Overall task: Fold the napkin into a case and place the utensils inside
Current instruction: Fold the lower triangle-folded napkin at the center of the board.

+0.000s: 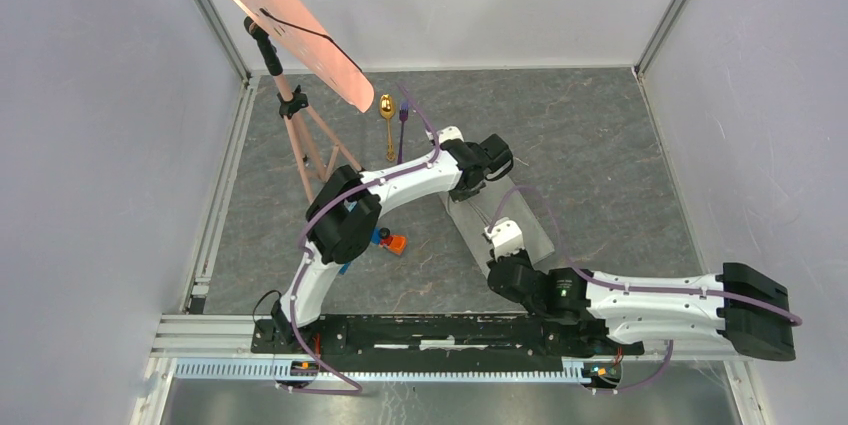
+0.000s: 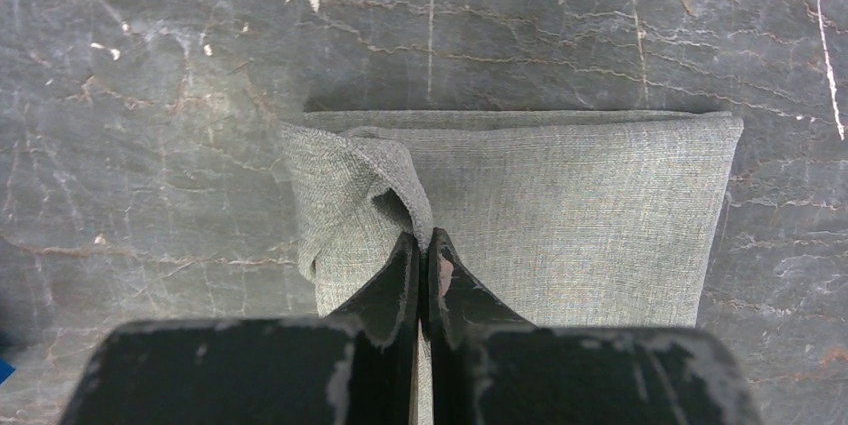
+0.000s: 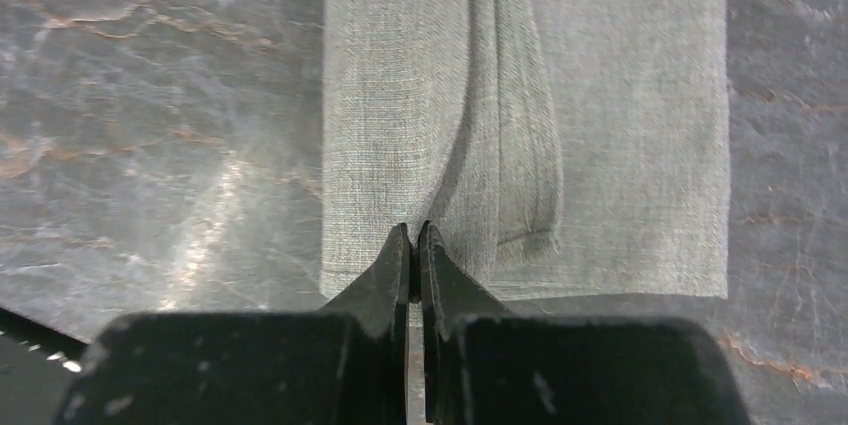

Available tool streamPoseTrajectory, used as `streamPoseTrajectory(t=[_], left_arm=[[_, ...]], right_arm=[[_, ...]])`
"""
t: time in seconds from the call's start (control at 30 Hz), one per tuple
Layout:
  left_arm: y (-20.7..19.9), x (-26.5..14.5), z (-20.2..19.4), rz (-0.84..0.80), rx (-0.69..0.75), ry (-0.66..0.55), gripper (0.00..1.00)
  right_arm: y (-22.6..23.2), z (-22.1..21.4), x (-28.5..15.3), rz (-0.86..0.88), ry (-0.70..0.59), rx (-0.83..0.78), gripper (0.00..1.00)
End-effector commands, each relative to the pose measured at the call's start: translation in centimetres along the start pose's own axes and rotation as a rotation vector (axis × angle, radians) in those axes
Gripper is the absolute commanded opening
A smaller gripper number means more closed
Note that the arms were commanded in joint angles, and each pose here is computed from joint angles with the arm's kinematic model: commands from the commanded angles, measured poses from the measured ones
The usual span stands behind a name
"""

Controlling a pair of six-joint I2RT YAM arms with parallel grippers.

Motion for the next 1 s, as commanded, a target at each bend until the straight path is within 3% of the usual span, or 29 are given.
streamPoseTrajectory(t=[0.0,0.43,0.97], left_arm=[[-1.6,0.4,1.0,-0.06,0.067,-0.037,0.02],[-3.0,1.7,0.2,-0.122,0.14,-0.018,0.03],[-4.3,0.5,0.5,-0.178,0.189,-0.087,0.02]], right_arm=[[-1.3,-0.9,0.4,-0.021,0.005,0.081,0.0],[-2.9,-2.2,1.4,-0.022,0.043,0.133,0.0],[-2.8,-1.5,1.0,0.004,0.015,0.15,0.0]])
Point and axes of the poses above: each gripper's point midway between its finger pads, its own x axis out along the fingers, its own y axis along the line the jaws close on, z = x × y, the point moved 4 cm from there along -x, back along the fingers, and after that the axes turned 8 degrees about x, right-handed, at the moved point
